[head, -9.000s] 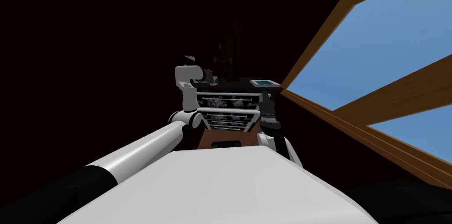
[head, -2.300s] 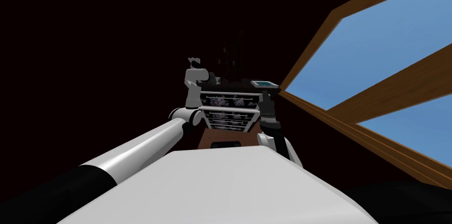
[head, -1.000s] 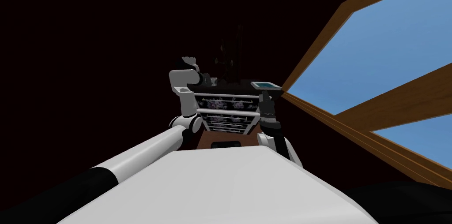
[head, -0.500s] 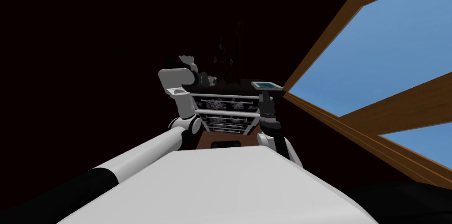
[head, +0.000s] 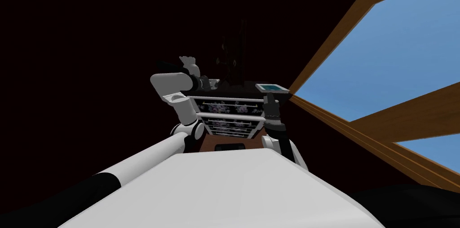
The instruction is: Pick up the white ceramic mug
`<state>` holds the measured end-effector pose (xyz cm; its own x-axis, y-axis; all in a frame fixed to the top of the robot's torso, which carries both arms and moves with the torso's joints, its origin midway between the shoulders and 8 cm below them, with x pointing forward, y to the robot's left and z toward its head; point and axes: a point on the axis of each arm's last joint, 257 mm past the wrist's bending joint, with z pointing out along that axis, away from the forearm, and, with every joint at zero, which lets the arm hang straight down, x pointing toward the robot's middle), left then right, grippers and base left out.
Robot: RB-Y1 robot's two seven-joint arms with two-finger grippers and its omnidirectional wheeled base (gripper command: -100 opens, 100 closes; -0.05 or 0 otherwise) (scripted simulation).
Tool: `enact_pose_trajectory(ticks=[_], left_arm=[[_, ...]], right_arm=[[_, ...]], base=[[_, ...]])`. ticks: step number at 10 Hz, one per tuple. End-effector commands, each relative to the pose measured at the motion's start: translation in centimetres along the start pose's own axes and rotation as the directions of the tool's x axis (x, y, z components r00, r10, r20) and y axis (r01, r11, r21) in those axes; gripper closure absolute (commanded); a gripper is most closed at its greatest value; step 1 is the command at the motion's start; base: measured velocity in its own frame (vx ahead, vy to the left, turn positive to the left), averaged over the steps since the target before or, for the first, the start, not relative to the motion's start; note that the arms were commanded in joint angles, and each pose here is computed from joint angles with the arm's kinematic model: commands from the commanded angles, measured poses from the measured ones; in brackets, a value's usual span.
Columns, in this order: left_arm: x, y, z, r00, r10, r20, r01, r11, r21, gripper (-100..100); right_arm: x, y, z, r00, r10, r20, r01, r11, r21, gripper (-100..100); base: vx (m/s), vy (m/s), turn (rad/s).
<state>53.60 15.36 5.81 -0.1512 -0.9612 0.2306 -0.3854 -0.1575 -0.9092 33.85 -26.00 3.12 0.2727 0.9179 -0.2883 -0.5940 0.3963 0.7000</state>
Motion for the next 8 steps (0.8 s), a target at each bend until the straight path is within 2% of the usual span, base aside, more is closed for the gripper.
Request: enact_pose_trajectory(ticks=[1, 2, 3, 4, 6, 7, 8], left_arm=[[0.3, -0.8, -0.9, 1.0, 0.007, -0.006, -0.007, 0.999, 0.032, 100], [-1.3, 1.7, -1.3, 1.0, -0.004, 0.017, 0.005, 1.0, -0.021, 100], [-1.6, 2.2, -1.9, 1.0, -0.002, 0.024, 0.003, 1.0, -0.024, 100], [-1.4, 2.2, -2.7, 1.0, 0.004, 0.024, -0.004, 1.0, -0.019, 100], [-0.9, 1.0, -4.3, 1.0, 0.017, 0.017, -0.018, 0.999, 0.037, 100], [-1.0, 1.5, -3.6, 1.0, 0.013, 0.019, -0.014, 1.0, 0.019, 100], [-0.9, 1.4, -3.7, 1.0, 0.014, 0.018, -0.015, 1.0, 0.023, 0]], right_arm=[[0.0, 0.0, 0.0, 1.0, 0.0, 0.0, 0.0, 1.0, 0.0, 0], [0.0, 0.0, 0.0, 1.0, 0.0, 0.0, 0.0, 1.0, 0.0, 0], [0.0, 0.0, 0.0, 1.0, 0.0, 0.0, 0.0, 1.0, 0.0, 0], [0.0, 0.0, 0.0, 1.0, 0.0, 0.0, 0.0, 1.0, 0.0, 0], [0.0, 0.0, 0.0, 1.0, 0.0, 0.0, 0.0, 1.0, 0.0, 0], [0.0, 0.0, 0.0, 1.0, 0.0, 0.0, 0.0, 1.0, 0.0, 0], [0.0, 0.0, 0.0, 1.0, 0.0, 0.0, 0.0, 1.0, 0.0, 0]], base=[[-0.01, 0.006, -0.001], [0.091, -0.031, -0.002], [0.106, -0.051, 0.013], [0.045, -0.031, 0.003], [-0.003, -0.001, -0.002], [0.0, 0.0, 0.0], [0.0, 0.0, 0.0]])
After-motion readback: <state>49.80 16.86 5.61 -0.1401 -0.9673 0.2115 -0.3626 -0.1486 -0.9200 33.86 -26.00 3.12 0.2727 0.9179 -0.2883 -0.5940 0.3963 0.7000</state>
